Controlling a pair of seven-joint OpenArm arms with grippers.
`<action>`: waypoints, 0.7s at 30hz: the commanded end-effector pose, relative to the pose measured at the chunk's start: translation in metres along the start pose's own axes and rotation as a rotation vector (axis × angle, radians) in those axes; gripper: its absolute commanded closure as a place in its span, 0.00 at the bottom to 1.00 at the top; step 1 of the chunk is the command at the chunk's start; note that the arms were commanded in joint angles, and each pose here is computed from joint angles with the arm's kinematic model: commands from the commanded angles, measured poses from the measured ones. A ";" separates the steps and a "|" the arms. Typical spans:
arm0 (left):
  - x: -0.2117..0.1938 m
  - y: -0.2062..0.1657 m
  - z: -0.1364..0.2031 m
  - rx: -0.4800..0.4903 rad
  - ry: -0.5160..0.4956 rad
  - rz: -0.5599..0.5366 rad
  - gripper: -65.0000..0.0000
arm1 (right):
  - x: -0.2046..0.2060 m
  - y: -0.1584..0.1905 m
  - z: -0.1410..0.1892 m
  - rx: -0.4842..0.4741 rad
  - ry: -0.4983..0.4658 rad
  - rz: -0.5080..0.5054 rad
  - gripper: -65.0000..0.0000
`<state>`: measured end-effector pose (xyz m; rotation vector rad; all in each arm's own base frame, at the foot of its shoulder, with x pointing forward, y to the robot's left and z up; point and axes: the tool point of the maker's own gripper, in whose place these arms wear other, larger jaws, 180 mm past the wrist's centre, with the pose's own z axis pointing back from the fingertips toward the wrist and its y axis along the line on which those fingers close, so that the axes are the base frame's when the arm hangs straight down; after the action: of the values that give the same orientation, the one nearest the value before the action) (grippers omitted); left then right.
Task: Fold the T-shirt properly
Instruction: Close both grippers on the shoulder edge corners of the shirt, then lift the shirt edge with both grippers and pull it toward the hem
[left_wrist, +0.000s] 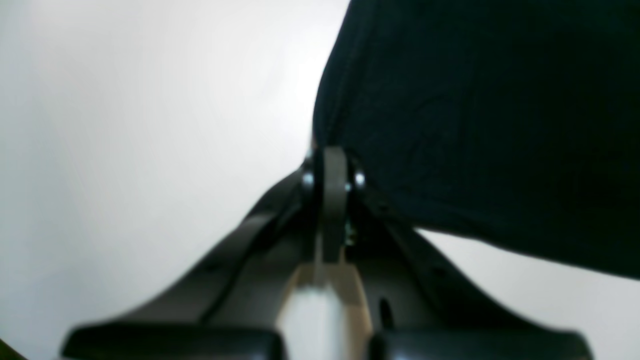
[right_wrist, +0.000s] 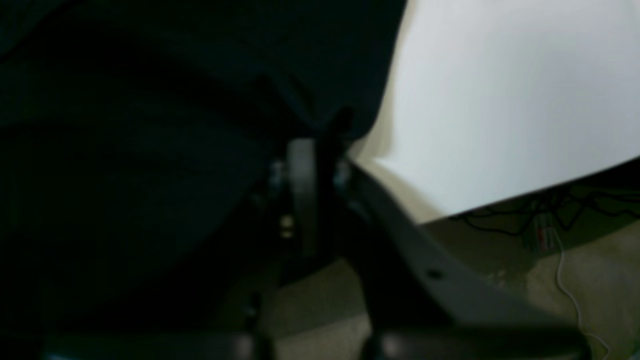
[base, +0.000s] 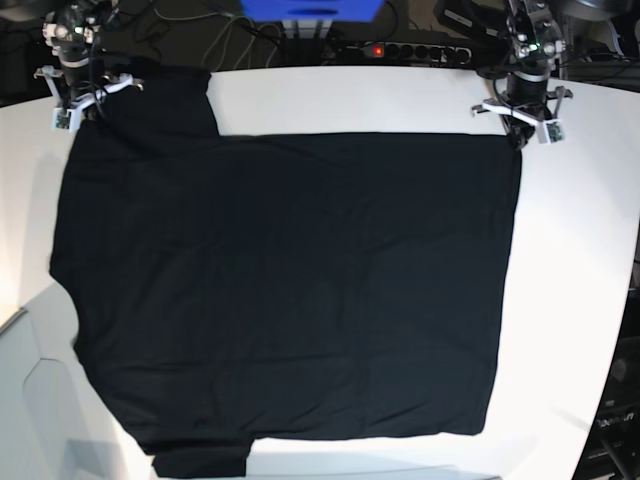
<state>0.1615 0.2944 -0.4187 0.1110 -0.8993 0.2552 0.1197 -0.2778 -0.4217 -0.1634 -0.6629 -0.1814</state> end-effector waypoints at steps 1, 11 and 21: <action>0.010 0.004 0.003 0.006 -0.032 -0.011 1.00 | -0.002 -0.003 0.004 0.000 0.009 0.024 1.00; 0.038 0.012 0.018 0.029 -0.105 -0.034 1.00 | 0.027 0.008 0.017 0.054 -0.066 0.125 1.00; 0.058 0.019 0.027 0.071 -0.169 -0.016 1.00 | 0.077 0.014 0.023 0.034 -0.195 0.144 1.00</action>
<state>0.1669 0.3143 -0.3682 0.1913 -1.0160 0.2724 0.1653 -0.2677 -0.3670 -0.1910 -0.8115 -0.0373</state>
